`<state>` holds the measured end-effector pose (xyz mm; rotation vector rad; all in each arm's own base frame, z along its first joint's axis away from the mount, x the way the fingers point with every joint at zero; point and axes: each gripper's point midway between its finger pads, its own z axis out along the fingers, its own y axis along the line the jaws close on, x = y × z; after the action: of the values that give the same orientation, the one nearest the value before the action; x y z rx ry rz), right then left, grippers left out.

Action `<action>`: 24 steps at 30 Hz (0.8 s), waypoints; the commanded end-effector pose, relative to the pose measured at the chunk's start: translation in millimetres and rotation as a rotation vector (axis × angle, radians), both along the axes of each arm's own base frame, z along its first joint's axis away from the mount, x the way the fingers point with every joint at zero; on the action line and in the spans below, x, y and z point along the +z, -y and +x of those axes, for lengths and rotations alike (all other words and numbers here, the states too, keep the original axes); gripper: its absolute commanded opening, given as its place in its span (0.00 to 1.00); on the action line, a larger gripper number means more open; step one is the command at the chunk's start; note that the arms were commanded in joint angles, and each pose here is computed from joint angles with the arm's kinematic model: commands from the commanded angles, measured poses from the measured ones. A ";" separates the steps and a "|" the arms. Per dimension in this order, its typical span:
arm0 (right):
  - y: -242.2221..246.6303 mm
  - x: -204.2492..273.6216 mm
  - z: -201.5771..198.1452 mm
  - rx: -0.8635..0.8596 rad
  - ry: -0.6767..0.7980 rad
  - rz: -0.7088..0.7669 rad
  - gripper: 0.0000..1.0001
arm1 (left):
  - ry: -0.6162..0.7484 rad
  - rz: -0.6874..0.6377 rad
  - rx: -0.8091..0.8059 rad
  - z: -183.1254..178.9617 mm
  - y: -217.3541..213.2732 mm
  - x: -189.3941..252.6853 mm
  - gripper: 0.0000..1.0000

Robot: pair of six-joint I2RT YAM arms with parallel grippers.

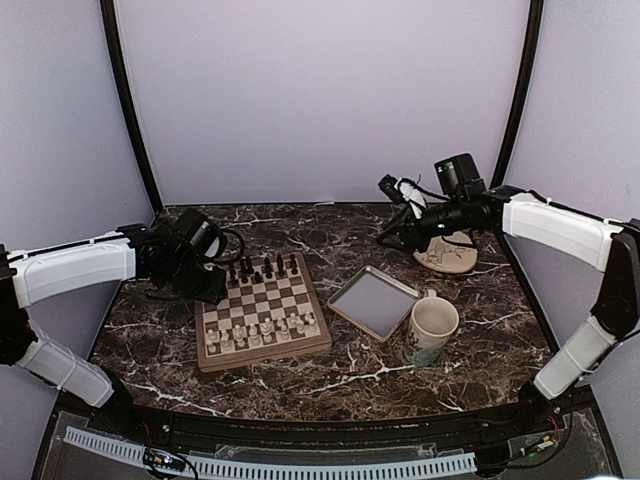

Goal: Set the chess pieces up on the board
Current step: Place the pawn on a2, then reset both arms

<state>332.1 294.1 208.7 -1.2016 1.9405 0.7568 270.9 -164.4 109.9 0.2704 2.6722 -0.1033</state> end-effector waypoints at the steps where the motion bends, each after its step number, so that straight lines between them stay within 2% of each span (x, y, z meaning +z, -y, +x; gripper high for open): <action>1: 41.8 33.4 15.6 -0.149 0.122 -0.007 0.43 | 0.255 -0.019 -0.077 40.2 12.5 59.3 0.35; 6: 101.6 46.1 26.6 -0.346 0.167 0.029 0.44 | 0.482 -0.040 -0.123 59.4 16.9 107.2 0.39; 11: 160.1 78.6 36.1 -0.574 0.269 0.068 0.61 | 0.664 -0.013 -0.130 72.6 12.4 157.8 0.54; 12: 170.6 84.7 38.8 -0.624 0.274 0.076 0.66 | 0.692 0.000 -0.132 75.2 11.6 166.3 0.59; 13: 182.3 91.2 42.3 -0.686 0.279 0.078 0.75 | 0.718 0.018 -0.136 77.9 10.8 174.0 0.64; 14: 192.3 97.4 43.6 -0.733 0.288 0.077 0.93 | 0.744 0.033 -0.132 80.8 9.3 181.2 0.70; 15: 199.9 105.1 42.2 -0.759 0.308 0.082 0.99 | 0.764 0.053 -0.125 83.4 7.2 186.0 0.78; 18: 217.1 118.9 37.9 -0.827 0.362 0.099 1.00 | 0.802 0.079 -0.029 89.3 -6.7 195.5 0.97; 21: 227.4 117.0 36.0 -0.871 0.368 0.120 1.00 | 0.823 0.058 0.046 87.4 -17.5 189.7 0.99; 24: 240.5 110.3 33.8 -0.876 0.358 0.171 1.00 | 0.784 0.029 0.124 91.6 -42.4 173.4 0.99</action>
<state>363.4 72.9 320.7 -0.3567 1.8347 0.1904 359.2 -156.1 283.0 0.2767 1.9199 0.0568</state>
